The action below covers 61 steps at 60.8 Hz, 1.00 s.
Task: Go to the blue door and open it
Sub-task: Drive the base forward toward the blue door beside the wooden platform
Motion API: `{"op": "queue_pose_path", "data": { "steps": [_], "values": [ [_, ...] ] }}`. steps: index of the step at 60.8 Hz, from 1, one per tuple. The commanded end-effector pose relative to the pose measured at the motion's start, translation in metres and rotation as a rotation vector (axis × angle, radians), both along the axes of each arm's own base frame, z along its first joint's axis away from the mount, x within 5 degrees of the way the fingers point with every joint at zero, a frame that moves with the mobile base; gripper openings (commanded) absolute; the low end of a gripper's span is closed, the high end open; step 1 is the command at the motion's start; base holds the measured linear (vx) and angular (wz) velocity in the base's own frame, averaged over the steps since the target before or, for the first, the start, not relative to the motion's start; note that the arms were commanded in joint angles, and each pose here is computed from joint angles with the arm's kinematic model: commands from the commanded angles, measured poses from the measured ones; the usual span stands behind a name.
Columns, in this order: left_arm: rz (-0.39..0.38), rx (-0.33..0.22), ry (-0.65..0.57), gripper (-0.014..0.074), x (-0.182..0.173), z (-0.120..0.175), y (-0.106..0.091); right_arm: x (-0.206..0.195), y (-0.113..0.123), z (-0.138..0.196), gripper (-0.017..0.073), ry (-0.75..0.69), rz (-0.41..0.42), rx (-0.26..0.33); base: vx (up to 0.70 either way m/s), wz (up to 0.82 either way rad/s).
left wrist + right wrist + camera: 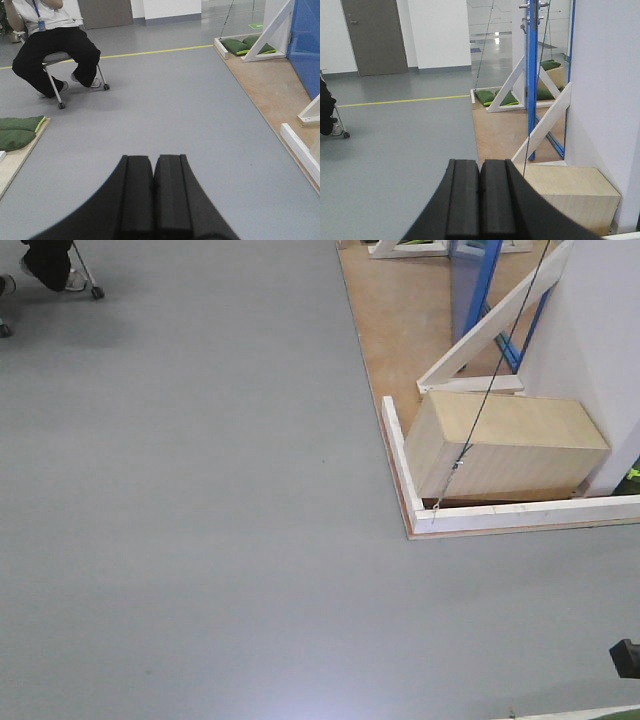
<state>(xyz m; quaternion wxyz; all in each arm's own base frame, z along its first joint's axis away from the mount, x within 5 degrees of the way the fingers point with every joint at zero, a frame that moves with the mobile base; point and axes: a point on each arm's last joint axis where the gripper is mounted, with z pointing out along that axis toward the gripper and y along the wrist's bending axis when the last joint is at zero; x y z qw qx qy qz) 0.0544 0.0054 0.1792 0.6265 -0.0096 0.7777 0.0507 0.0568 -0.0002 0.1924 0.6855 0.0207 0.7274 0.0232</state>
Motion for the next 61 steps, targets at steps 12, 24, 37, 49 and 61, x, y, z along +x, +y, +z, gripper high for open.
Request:
{"op": "queue_pose_path", "data": {
  "steps": [12, 24, 37, 49, 61],
  "values": [
    [0.0, -0.001, -0.106, 0.007, 0.0, 0.0074, -0.0003, -0.0007, 0.0006, 0.0021, 0.0002, -0.086, 0.005, -0.008, 0.3, 0.0],
    [0.0, -0.001, -0.106, 0.007, 0.0, 0.0074, -0.0003, -0.0007, 0.0006, 0.0021, 0.0002, -0.086, 0.005, -0.008, 0.33, 0.02],
    [0.0, -0.001, -0.106, 0.007, 0.0, 0.0074, -0.0003, -0.0007, 0.0006, 0.0021, 0.0002, -0.086, 0.005, -0.008, 0.36, 0.02],
    [0.0, -0.001, -0.106, 0.007, -0.0001, 0.0074, -0.0002, -0.0006, 0.0006, 0.0021, 0.0002, -0.085, 0.005, -0.008, 0.38, 0.02],
    [0.0, -0.001, -0.106, 0.007, -0.0001, 0.0074, -0.0002, -0.0006, 0.0006, 0.0021, 0.0002, -0.085, 0.005, -0.008, 0.39, 0.04]
  ]
}}
